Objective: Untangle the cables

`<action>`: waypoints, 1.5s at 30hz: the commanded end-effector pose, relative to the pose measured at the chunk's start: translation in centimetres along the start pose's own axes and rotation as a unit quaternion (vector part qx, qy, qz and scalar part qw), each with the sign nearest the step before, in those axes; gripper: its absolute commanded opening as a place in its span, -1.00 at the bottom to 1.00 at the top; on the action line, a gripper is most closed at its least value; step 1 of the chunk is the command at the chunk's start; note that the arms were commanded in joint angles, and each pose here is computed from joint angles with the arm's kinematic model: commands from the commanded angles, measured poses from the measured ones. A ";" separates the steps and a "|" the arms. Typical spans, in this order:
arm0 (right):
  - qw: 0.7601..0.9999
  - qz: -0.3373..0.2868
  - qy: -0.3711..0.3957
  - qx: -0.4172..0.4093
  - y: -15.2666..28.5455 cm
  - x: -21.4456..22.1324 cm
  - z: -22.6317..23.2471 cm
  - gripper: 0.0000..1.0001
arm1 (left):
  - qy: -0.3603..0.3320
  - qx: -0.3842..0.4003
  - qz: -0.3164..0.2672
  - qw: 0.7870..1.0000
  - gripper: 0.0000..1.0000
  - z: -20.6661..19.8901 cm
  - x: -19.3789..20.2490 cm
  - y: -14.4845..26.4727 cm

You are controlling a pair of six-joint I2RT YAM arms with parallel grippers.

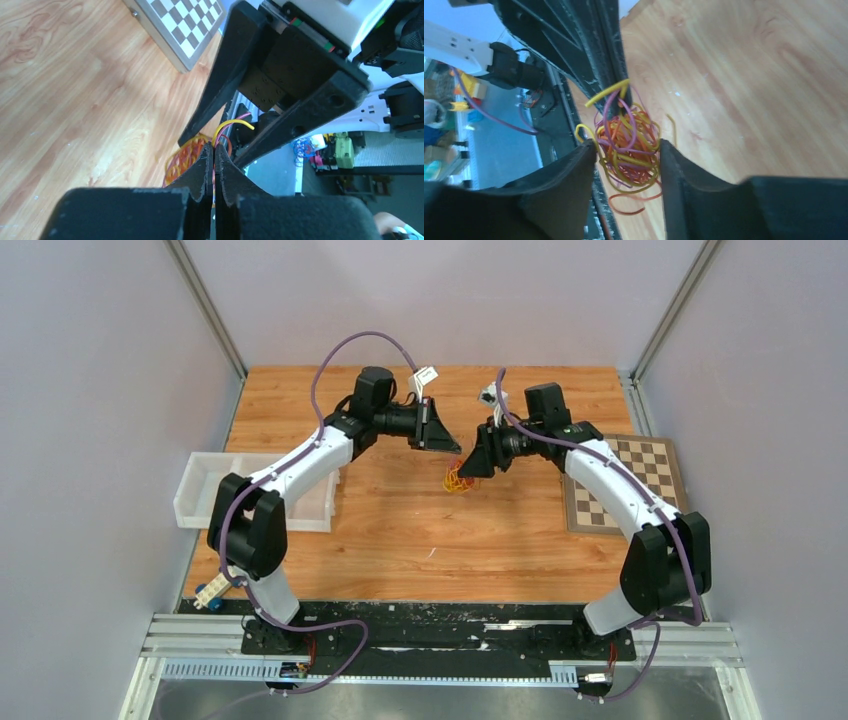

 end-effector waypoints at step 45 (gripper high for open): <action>0.993 -0.108 0.037 0.025 8.3 0.3 -0.4 -1.00 | -0.089 -0.039 -0.013 0.995 -1.00 -1.7 4.1 5.6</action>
Point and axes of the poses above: each gripper's point midway between its finger pads, its own y axis back along the fingers, its own z axis along the line the jaws close on, x = y × z, the point moved 9 cm from there along y, back along the fingers, and after that the axes turned 5 degrees about -y, right-handed, at the moved point
